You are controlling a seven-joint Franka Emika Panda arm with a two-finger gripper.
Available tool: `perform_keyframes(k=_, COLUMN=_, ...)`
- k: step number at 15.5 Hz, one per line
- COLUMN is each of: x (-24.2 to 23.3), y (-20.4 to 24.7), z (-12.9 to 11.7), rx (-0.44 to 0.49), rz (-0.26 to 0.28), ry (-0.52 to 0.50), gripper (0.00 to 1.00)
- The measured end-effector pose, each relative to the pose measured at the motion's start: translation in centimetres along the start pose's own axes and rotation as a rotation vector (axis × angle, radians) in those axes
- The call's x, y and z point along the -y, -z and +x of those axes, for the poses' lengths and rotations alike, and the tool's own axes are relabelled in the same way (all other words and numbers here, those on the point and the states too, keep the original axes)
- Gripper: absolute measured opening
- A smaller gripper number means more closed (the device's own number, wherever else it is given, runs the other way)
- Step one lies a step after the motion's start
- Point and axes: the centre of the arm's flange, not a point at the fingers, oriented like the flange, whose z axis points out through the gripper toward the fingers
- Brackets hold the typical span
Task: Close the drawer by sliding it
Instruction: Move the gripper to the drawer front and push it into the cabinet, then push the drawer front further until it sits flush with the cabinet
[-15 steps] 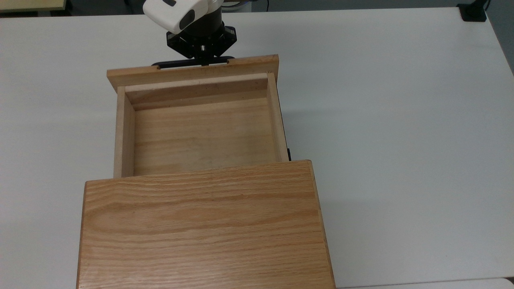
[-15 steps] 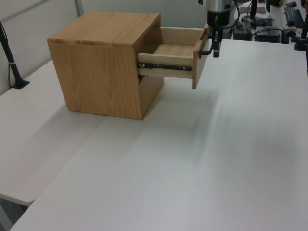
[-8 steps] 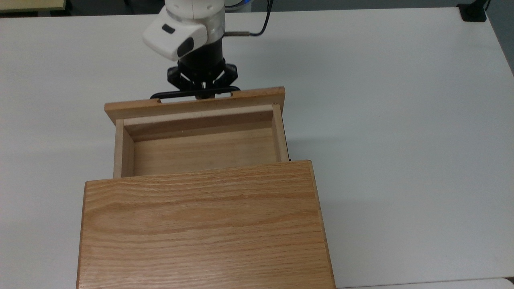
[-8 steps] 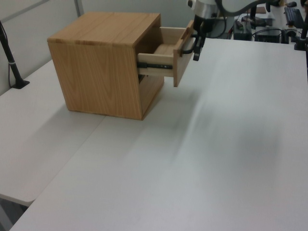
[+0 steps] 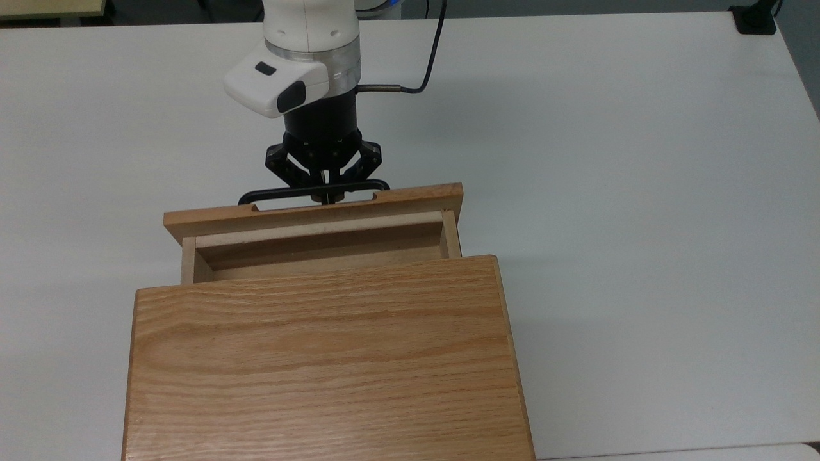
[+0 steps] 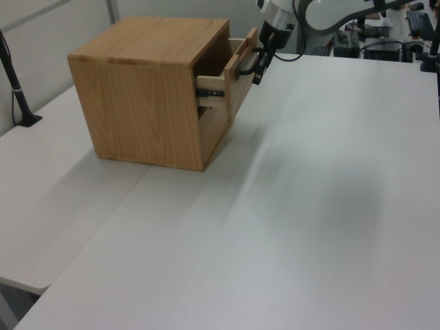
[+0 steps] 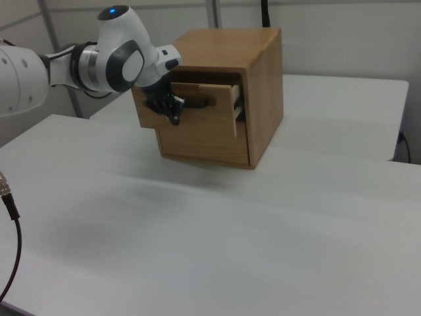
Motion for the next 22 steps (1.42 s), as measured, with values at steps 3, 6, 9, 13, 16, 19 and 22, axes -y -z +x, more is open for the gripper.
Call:
perform_keyframes(k=3, x=0.4, y=-0.6, z=1.5, rx=-0.081, rz=0.007, ry=-0.013, gripper=0.06)
perform_keyframes(k=6, x=2.4, y=-1.3, z=2.7, rx=-0.178, rz=0.026, ry=-0.030, gripper=0.06)
perform_keyframes(k=9, x=3.2, y=-0.8, z=3.4, rx=-0.217, rz=0.034, ry=-0.044, gripper=0.06)
perform_keyframes(k=13, x=4.0, y=-0.4, z=3.9, rx=-0.276, rz=0.043, ry=-0.044, gripper=0.06)
perform_keyframes(k=16, x=4.0, y=-0.7, z=4.0, rx=-0.296, rz=0.044, ry=-0.045, gripper=0.05)
perform_keyframes(k=19, x=4.0, y=-0.9, z=4.1, rx=-0.313, rz=0.042, ry=-0.041, gripper=0.07)
perform_keyframes(k=22, x=3.7, y=-0.8, z=4.0, rx=-0.290, rz=0.038, ry=-0.044, gripper=0.09)
